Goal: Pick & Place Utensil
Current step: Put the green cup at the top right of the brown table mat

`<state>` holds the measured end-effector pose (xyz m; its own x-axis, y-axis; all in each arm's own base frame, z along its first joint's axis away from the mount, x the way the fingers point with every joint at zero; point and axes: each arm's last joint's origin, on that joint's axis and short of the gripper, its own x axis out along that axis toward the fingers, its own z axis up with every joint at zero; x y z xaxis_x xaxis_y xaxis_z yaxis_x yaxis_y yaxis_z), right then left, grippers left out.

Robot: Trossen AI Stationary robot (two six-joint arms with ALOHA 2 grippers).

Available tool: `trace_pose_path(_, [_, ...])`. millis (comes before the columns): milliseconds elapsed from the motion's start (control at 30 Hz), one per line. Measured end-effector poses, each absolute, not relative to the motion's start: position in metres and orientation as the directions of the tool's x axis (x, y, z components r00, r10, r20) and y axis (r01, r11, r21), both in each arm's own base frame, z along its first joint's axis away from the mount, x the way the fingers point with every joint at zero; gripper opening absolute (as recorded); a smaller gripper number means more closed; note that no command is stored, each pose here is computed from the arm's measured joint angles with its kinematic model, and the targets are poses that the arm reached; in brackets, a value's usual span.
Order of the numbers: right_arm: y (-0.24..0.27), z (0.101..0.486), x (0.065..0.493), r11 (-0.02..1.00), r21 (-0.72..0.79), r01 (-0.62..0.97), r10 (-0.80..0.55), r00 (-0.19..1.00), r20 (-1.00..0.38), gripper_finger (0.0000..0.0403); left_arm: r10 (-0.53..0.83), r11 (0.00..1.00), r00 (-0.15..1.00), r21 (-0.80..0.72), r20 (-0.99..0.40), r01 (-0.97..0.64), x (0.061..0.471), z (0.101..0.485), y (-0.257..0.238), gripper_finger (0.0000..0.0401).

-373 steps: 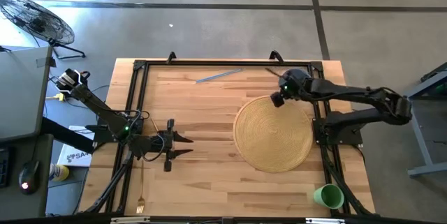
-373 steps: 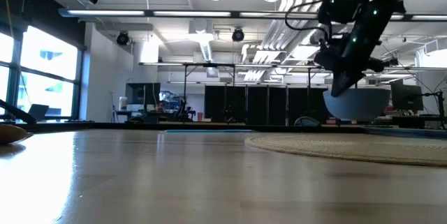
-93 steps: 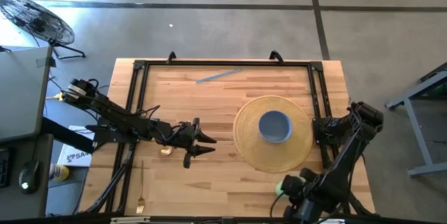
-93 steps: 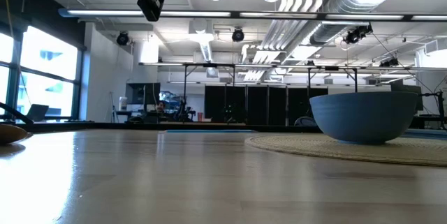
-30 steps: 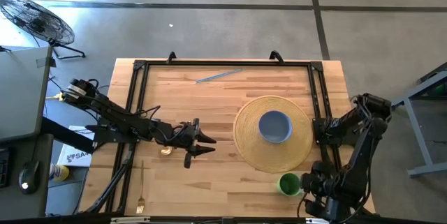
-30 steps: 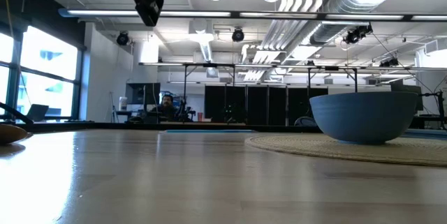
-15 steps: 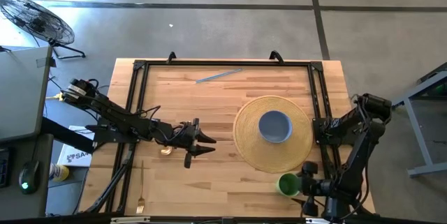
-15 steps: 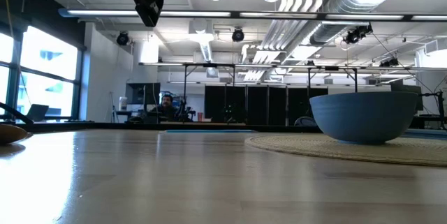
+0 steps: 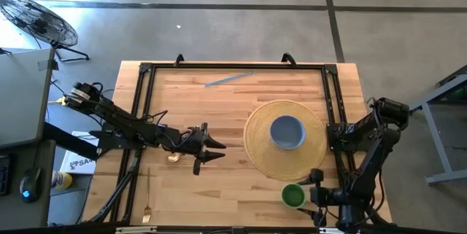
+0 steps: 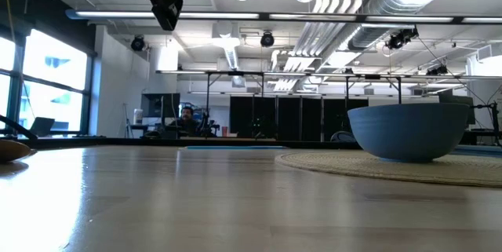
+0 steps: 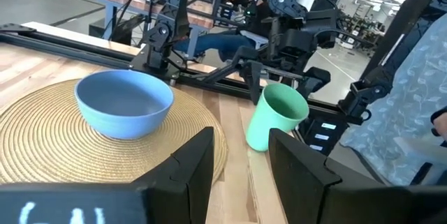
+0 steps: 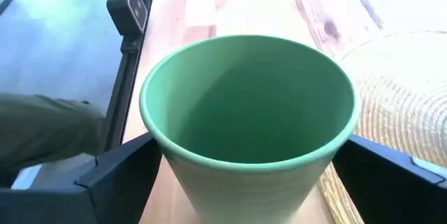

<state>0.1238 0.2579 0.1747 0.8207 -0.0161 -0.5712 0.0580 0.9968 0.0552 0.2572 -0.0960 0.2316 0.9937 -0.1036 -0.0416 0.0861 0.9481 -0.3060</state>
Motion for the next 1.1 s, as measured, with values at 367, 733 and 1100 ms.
trace_pose_path(367, [0.255,0.170,0.127,0.996,0.058,0.069,-0.027,0.841,-0.541,0.0395,-0.103,0.948,0.994,-0.306,-0.042,0.086,0.257,0.232,-0.096,0.0136])
trace_pose_path(733, [0.243,0.142,0.123,0.988,0.144,0.046,0.025,0.890,-0.455,0.0397,-0.104,0.948,0.994,-0.306,-0.042,0.086,0.257,0.232,-0.096,0.0136])
trace_pose_path(1100, [0.248,0.149,0.127,0.995,0.097,0.011,0.029,0.914,-0.404,0.0397,-0.096,0.950,0.994,-0.303,-0.049,0.077,0.257,0.231,-0.096,0.0136])
